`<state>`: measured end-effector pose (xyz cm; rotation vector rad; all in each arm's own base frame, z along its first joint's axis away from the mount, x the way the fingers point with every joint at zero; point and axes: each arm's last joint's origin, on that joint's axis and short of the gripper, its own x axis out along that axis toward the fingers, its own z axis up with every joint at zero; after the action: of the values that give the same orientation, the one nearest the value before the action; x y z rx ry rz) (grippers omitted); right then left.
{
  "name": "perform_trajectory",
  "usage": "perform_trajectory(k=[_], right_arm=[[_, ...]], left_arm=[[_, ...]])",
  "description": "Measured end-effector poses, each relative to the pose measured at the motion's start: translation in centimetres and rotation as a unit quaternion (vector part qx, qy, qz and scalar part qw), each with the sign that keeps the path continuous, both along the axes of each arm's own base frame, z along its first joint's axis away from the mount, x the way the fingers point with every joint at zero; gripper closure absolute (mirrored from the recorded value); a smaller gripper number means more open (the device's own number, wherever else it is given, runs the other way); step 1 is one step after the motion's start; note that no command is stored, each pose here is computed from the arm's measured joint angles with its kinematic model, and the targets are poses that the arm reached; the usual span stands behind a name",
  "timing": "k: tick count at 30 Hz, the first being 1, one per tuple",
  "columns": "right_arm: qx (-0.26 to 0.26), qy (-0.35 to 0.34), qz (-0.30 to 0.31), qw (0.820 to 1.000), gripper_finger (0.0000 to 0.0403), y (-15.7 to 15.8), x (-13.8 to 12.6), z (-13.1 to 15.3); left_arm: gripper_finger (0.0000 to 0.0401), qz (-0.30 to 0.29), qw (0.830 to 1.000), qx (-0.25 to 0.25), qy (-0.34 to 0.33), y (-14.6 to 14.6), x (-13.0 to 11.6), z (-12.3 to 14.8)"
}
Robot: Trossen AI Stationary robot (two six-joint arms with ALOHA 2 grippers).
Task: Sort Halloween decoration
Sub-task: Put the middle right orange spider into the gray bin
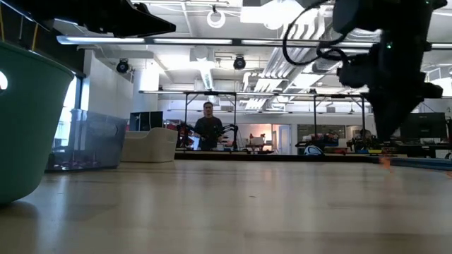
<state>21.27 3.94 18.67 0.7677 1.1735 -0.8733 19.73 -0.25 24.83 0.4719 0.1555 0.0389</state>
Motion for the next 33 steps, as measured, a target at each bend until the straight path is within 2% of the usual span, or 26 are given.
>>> perform_trajectory(k=[6, 10, 15, 17, 20, 22, 25, 33], right_arm=[[-0.036, -0.039, 0.022, 0.998, 0.0402, 0.0, 1.2, 2.0], [-0.033, -0.044, 0.024, 0.998, 0.0402, 0.1, 1.4, 2.3], [-0.012, -0.031, 0.014, 0.999, 0.0403, 0.1, 0.7, 0.7], [-0.006, -0.042, 0.006, 0.999, 0.0402, 0.1, 0.7, -0.1], [0.03, -0.067, 0.011, 0.997, 0.0396, 0.2, 0.6, -1.8], [0.054, -0.08, 0.015, 0.995, 0.0384, 0.3, 0.4, -2.8], [0.061, -0.083, 0.013, 0.995, 0.0355, 0.2, -0.1, -3.7], [0.018, -0.081, 0.009, 0.996, 0.0269, -0.1, -0.5, -4.3]], left_arm=[[0.0215, -0.005, 1.0, -0.006, 0.0, 0.0, 0.0, 0.0], [0.0215, -0.009, 1.0, -0.01, 0.001, -0.1, 0.0, 0.0], [0.0215, -0.014, 1.0, -0.011, 0.001, -0.1, 0.0, 0.0], [0.0215, -0.014, 1.0, -0.011, 0.001, -0.1, 0.0, 0.0], [0.0215, -0.017, 1.0, -0.011, 0.001, -0.1, 0.0, 0.0], [0.0215, -0.018, 1.0, -0.011, 0.001, -0.1, 0.0, 0.0], [0.0215, -0.017, 1.0, -0.011, 0.002, -0.1, 0.0, 0.0], [0.0215, -0.017, 1.0, -0.011, 0.001, -0.1, 0.0, 0.0]])
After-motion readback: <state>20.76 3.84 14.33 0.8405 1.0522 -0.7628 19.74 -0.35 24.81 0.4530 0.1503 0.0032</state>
